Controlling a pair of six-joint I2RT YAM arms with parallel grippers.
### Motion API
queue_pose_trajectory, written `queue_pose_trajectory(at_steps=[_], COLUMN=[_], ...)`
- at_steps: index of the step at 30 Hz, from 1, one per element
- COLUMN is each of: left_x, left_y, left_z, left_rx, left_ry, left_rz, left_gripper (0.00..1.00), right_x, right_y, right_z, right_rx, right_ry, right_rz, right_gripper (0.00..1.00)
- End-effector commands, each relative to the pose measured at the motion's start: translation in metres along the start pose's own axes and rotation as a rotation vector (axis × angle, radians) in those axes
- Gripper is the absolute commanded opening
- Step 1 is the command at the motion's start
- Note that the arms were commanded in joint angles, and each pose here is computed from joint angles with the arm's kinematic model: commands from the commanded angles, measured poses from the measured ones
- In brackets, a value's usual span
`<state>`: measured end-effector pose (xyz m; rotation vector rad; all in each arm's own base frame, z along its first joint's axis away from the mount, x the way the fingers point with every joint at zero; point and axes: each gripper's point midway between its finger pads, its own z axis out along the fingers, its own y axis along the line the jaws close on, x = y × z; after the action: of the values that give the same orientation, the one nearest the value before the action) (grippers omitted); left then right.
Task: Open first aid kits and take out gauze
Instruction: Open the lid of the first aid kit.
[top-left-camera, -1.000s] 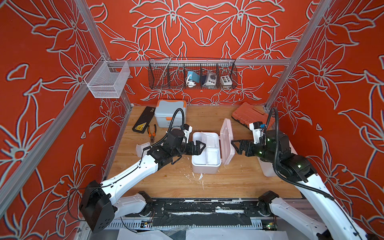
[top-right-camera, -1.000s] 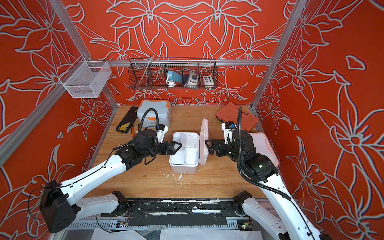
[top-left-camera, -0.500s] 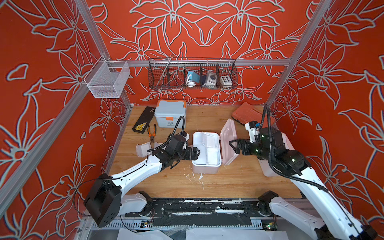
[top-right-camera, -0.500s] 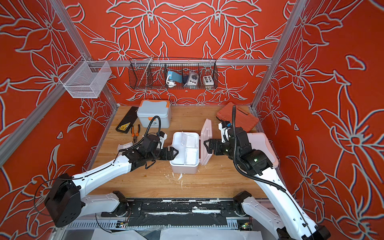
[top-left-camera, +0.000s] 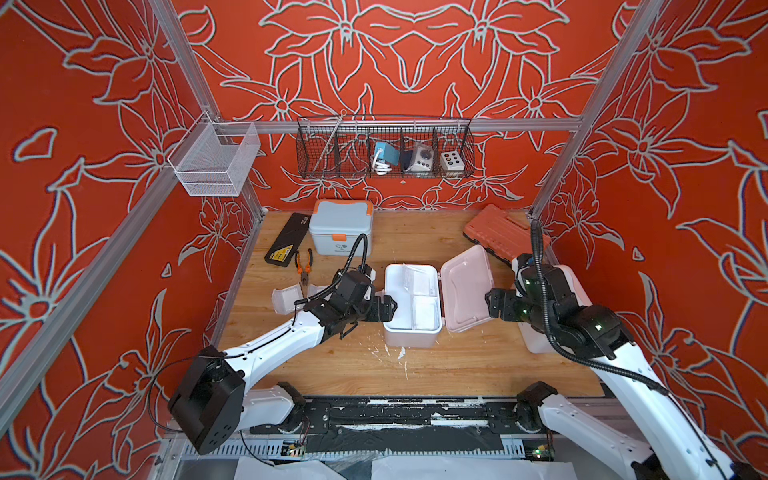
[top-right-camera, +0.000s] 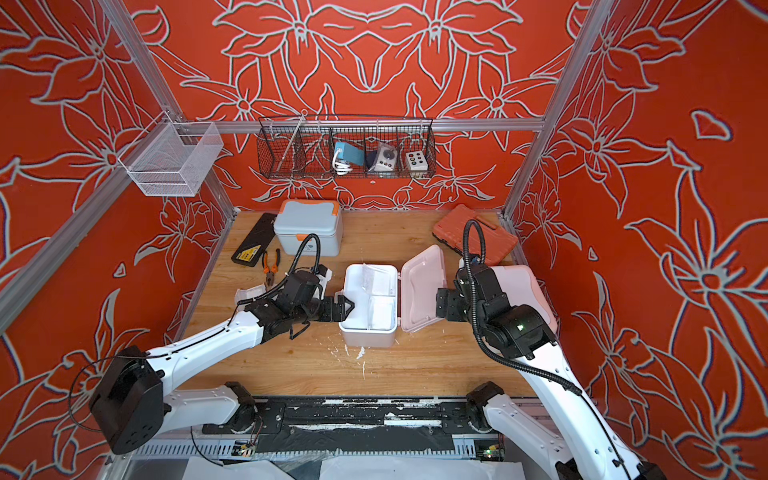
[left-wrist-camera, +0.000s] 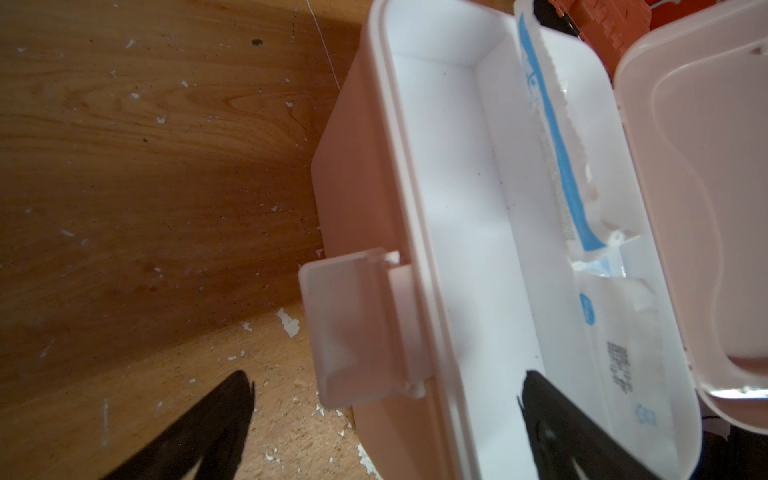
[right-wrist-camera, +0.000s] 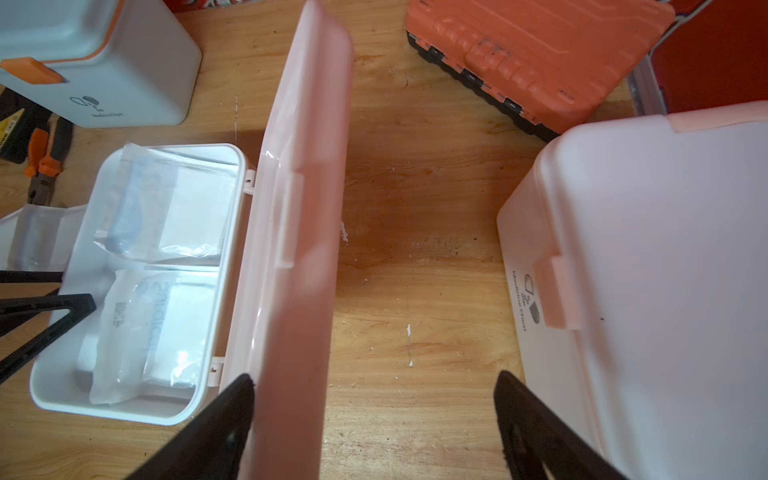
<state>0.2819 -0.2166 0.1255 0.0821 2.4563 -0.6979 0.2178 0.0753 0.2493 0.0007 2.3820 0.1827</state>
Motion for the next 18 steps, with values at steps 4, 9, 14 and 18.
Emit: queue_pose_trajectory(at_steps=[4, 9, 14, 18], left_x=[-0.02, -0.042, -0.062, -0.07], left_y=[-0.014, -0.033, -0.056, -0.064], left_z=[-0.018, -0.044, -0.054, -0.046], left_rx=[0.031, 0.07, 0.118, 0.124], left_ry=[-0.049, -0.107, -0.11, -0.082], left_rz=[0.009, 0.02, 0.043, 0.062], left_gripper=[0.96, 0.89, 0.8, 0.74], right_x=[-0.028, -0.035, -0.025, -0.015], right_y=[0.014, 0.048, 0.079, 0.085], right_z=[-0.032, -0.039, -0.023, -0.009], right_rx=[-0.091, -0.277, -0.426, -0.446], right_ry=[-0.097, -0.099, -0.021, 0.029], right_rz=[-0.027, -0.061, -0.057, -0.053], right_gripper=[0.9, 0.89, 0.86, 0.85])
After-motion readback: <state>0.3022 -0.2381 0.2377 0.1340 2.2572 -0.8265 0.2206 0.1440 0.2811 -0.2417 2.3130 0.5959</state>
